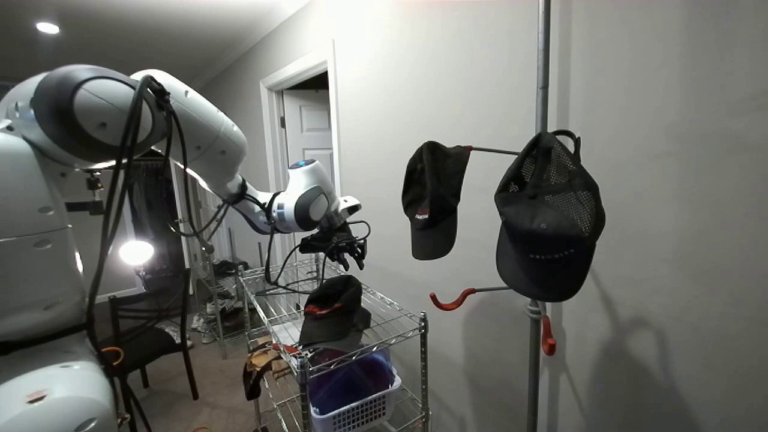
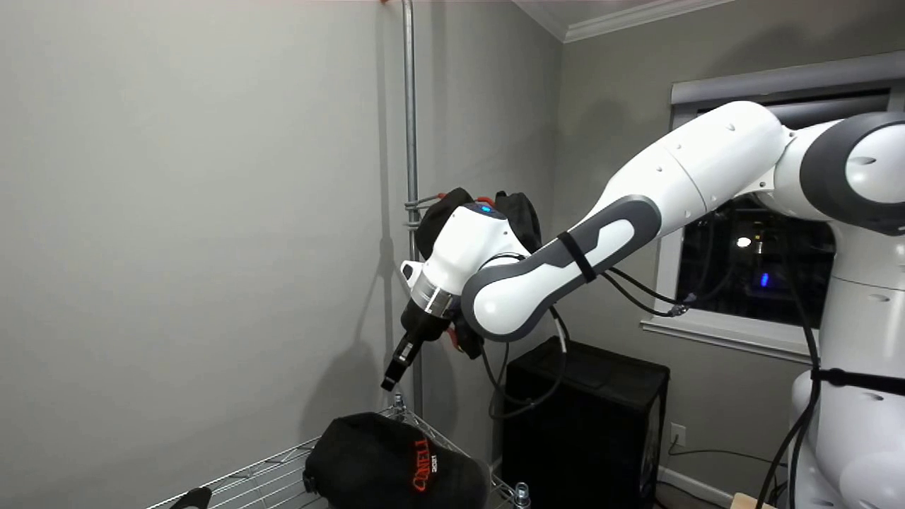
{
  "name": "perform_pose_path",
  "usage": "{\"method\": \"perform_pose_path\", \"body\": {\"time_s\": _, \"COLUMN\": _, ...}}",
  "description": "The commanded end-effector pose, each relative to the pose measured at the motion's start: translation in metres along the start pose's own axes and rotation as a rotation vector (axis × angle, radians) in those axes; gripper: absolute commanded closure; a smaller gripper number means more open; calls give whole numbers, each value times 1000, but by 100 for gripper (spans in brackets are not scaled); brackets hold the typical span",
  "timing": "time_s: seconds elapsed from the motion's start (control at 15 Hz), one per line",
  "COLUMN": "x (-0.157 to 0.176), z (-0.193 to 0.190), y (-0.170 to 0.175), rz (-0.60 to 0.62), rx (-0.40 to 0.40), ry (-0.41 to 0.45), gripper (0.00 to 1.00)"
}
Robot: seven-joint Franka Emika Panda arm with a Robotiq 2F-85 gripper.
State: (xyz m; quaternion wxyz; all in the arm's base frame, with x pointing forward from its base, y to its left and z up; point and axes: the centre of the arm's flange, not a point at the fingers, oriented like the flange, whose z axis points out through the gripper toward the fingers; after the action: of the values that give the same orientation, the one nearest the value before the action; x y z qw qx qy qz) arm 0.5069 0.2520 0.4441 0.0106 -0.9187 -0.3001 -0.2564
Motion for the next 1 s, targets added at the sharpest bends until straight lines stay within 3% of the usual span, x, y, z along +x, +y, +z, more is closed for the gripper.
{"method": "perform_pose_path", "body": {"time_s": 0.0, "x": -8, "z": -9, "y": 6, "rz": -15, "rx": -45, "ry": -34, "gripper": 21}}
{"method": "perform_pose_path", "body": {"time_s": 0.2, "x": -27, "z": -24, "y": 9, "rz": -40, "rx": -80, "ry": -33, "gripper": 2}}
{"method": "perform_pose_path", "body": {"time_s": 0.67, "x": -104, "z": -96, "y": 15, "rz": -18, "rx": -136, "ry": -1, "gripper": 0}}
{"method": "perform_pose_path", "body": {"time_s": 0.93, "x": -134, "z": -136, "y": 54, "rz": 66, "rx": -227, "ry": 46, "gripper": 0}}
